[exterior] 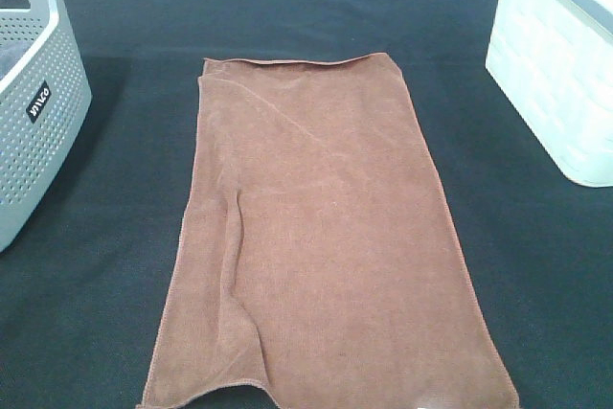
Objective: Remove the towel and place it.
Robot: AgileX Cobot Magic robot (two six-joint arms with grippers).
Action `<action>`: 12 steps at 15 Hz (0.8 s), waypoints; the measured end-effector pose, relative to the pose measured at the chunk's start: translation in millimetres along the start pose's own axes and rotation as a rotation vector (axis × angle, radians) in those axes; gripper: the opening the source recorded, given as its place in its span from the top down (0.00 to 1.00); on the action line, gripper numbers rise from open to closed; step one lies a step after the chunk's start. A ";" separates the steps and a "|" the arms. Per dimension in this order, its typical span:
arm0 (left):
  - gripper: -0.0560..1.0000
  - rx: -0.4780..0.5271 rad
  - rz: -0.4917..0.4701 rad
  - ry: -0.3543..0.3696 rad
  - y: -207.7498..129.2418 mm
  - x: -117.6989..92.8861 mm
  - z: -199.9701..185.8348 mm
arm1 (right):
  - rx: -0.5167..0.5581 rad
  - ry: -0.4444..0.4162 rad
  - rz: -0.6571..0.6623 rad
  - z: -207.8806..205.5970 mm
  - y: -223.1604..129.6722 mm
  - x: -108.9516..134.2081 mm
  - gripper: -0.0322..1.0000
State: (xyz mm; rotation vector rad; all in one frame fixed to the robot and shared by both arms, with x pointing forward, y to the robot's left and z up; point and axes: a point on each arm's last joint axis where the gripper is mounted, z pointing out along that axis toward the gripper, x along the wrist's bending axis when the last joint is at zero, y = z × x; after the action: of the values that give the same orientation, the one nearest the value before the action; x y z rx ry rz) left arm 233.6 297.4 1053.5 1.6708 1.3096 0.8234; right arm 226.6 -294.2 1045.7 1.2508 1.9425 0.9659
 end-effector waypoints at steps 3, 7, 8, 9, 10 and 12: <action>0.09 0.000 0.000 0.001 0.0 0.0 0.0 | 0.000 0.001 0.000 0.0 0.0 0.1 0.24; 0.09 0.000 -0.051 0.105 0.2 -0.5 0.4 | -0.001 0.003 0.001 0.0 0.1 0.2 0.24; 0.09 0.000 -0.058 0.121 0.2 -0.6 0.5 | -0.001 0.003 0.001 0.0 0.1 0.2 0.24; 0.09 0.000 -0.059 0.123 0.2 -0.6 0.5 | -0.001 0.003 0.001 0.0 0.1 0.2 0.24; 0.09 0.000 -0.060 0.124 0.2 -0.6 0.5 | -0.001 0.003 0.001 0.0 0.1 0.2 0.24; 0.09 0.000 -0.060 0.124 0.2 -0.6 0.5 | 0.000 -0.003 0.005 0.1 0.1 0.3 0.24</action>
State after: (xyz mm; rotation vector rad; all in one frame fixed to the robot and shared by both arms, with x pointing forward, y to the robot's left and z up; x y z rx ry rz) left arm 234.0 296.7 1053.5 1.5939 1.4373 0.9037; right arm 226.5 -293.8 1045.7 1.2570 1.9380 0.9657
